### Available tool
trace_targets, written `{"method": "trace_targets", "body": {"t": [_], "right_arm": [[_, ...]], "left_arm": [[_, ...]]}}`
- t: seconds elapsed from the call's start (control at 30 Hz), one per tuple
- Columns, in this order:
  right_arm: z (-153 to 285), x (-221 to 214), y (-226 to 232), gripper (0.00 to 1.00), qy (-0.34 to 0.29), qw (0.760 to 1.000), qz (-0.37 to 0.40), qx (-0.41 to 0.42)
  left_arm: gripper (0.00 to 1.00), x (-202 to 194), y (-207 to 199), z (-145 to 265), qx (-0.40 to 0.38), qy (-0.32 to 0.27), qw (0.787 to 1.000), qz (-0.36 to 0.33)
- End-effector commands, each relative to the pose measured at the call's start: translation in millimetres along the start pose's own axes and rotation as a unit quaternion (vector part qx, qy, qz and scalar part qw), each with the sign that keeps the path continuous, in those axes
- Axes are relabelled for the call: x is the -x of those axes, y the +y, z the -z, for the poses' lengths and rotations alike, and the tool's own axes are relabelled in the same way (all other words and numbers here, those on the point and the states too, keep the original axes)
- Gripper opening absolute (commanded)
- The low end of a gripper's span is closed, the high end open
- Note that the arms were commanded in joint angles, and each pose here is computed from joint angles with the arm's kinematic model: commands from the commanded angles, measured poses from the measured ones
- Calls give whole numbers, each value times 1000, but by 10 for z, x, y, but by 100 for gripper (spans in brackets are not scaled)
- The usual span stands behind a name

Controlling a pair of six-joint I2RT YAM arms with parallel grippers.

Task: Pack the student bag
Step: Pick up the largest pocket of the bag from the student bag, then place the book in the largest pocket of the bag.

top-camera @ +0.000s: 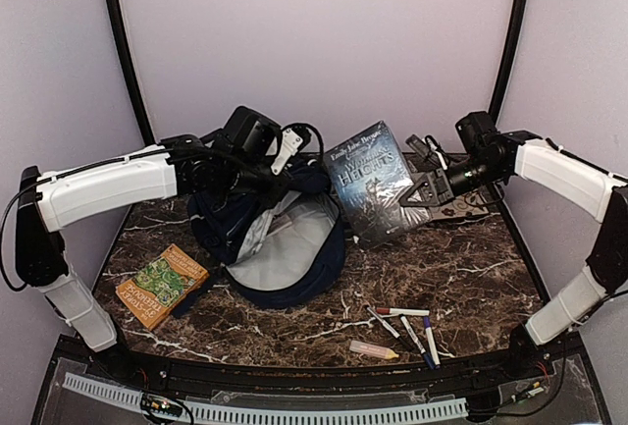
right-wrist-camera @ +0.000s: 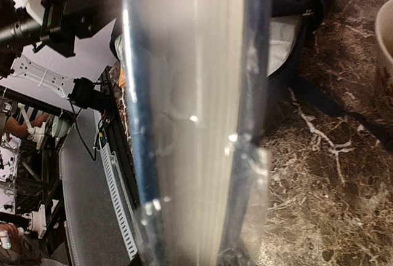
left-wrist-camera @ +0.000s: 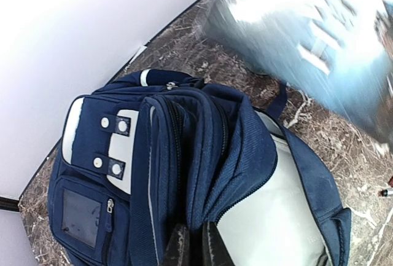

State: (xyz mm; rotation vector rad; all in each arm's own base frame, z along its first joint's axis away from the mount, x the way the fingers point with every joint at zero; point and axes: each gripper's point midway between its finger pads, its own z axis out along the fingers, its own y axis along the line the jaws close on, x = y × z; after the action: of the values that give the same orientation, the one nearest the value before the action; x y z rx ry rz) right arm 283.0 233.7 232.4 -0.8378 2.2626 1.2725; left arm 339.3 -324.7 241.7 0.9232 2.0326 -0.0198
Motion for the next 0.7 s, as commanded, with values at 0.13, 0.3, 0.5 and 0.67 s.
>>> {"method": "trace_targets", "body": {"t": [0.13,0.3,0.5,0.67], "right_arm": [[-161,-153,429,0,43,994,62,76],[-316,-326,334,0,76,995,25,57],[-539,-427,469,0,106,990,5,95],[-841,-382,560,0,130,985,-9,111]], "left_arm": [[0,408,521,321,45,-96,993,50],[0,460,562,317,47,-109,991,58],[0,587,542,368,32,-139,987,72],[0,668,575,470,32,-158,984,73]]}}
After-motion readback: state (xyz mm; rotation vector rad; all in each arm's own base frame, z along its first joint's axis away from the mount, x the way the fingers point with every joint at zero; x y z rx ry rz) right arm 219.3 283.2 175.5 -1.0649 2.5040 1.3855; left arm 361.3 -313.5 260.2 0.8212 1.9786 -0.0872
